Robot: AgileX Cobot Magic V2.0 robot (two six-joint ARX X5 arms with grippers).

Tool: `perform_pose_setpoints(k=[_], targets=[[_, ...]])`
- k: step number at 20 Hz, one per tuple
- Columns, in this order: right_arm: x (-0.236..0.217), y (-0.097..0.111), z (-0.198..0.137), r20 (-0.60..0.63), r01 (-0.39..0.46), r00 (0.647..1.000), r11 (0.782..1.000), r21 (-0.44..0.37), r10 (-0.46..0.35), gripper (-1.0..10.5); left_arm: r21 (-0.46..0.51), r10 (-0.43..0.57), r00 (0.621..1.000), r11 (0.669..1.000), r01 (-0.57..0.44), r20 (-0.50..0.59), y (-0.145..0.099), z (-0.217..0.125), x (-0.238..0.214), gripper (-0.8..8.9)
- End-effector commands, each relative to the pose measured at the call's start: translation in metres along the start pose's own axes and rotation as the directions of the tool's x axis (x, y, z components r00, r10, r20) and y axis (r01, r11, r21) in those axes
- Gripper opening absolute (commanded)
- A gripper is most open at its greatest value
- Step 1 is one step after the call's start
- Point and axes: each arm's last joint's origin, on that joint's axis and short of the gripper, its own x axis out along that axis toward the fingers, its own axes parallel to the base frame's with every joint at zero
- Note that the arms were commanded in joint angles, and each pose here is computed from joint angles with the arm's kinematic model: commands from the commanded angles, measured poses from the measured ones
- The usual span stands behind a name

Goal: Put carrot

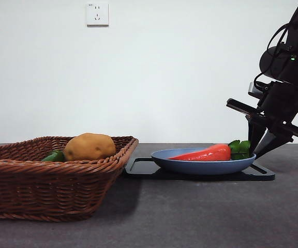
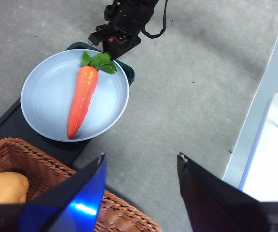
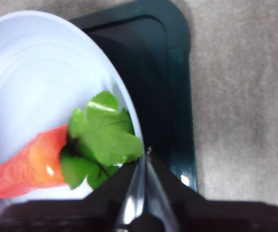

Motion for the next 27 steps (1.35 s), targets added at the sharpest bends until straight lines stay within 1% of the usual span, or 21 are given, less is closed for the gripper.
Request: perform_pose_setpoints(k=[1,5,8,10,14,15,17,18,19,21,23,24,25,27], targets=[[0.004,0.001,0.005,0.011,-0.001,1.000,1.000,-0.022,0.001,1.6,-0.001,-0.001,1.000,1.000,0.001,0.010,0.000,0.004,0.001,2.57],[-0.002,0.003,0.005,0.019,-0.005,1.000,1.000,-0.025,0.005,1.7,0.000,0.001,1.000,1.000,-0.001,0.018,0.000,0.005,0.001,2.57],[-0.022,0.011,0.005,0.044,-0.010,0.999,0.999,-0.035,0.012,1.7,0.007,0.006,0.999,1.000,-0.006,0.051,0.000,0.008,0.001,2.57],[-0.042,0.017,0.001,0.047,-0.011,0.999,0.999,-0.048,0.013,1.2,0.013,0.010,0.996,1.000,-0.011,0.088,0.001,0.012,0.001,2.57],[-0.093,0.031,-0.013,0.070,-0.011,0.997,0.990,-0.141,0.021,0.1,0.026,0.023,0.986,0.999,-0.028,0.167,0.002,0.019,0.000,2.49],[-0.108,0.036,-0.018,0.084,-0.012,0.996,0.988,-0.155,0.025,0.0,0.027,0.031,0.983,0.999,-0.037,0.182,0.002,0.021,0.000,2.12],[-0.138,0.045,-0.032,0.109,-0.015,0.993,0.983,-0.185,0.036,0.0,0.023,0.075,0.977,0.996,-0.081,0.198,0.004,0.023,-0.001,0.89],[-0.153,0.052,-0.041,0.123,-0.014,0.992,0.977,-0.213,0.041,0.0,0.024,0.089,0.975,0.995,-0.096,0.201,0.005,0.023,-0.001,0.33],[-0.167,0.059,-0.051,0.144,0.009,0.989,0.971,-0.240,0.026,0.0,0.022,0.105,0.974,0.994,-0.112,0.203,0.006,0.023,-0.001,0.02],[-0.194,0.075,-0.074,0.215,0.096,0.976,0.951,-0.294,-0.032,0.0,0.009,0.143,0.969,0.989,-0.148,0.199,0.010,0.023,-0.002,0.06],[-0.219,0.090,-0.096,0.309,0.171,0.949,0.924,-0.342,-0.061,0.0,-0.008,0.171,0.966,0.985,-0.173,0.193,0.016,0.021,-0.004,0.06],[-0.230,0.096,-0.106,0.351,0.190,0.935,0.911,-0.365,-0.054,0.0,-0.023,0.193,0.963,0.981,-0.192,0.190,0.020,0.019,-0.009,0.06],[-0.240,0.101,-0.117,0.393,0.207,0.918,0.899,-0.385,-0.043,0.0,-0.045,0.236,0.953,0.972,-0.231,0.189,0.023,0.017,-0.017,0.06],[-0.260,0.107,-0.136,0.472,0.242,0.881,0.880,-0.409,-0.023,0.0,-0.076,0.329,0.922,0.944,-0.320,0.204,0.025,0.011,-0.043,0.06]])
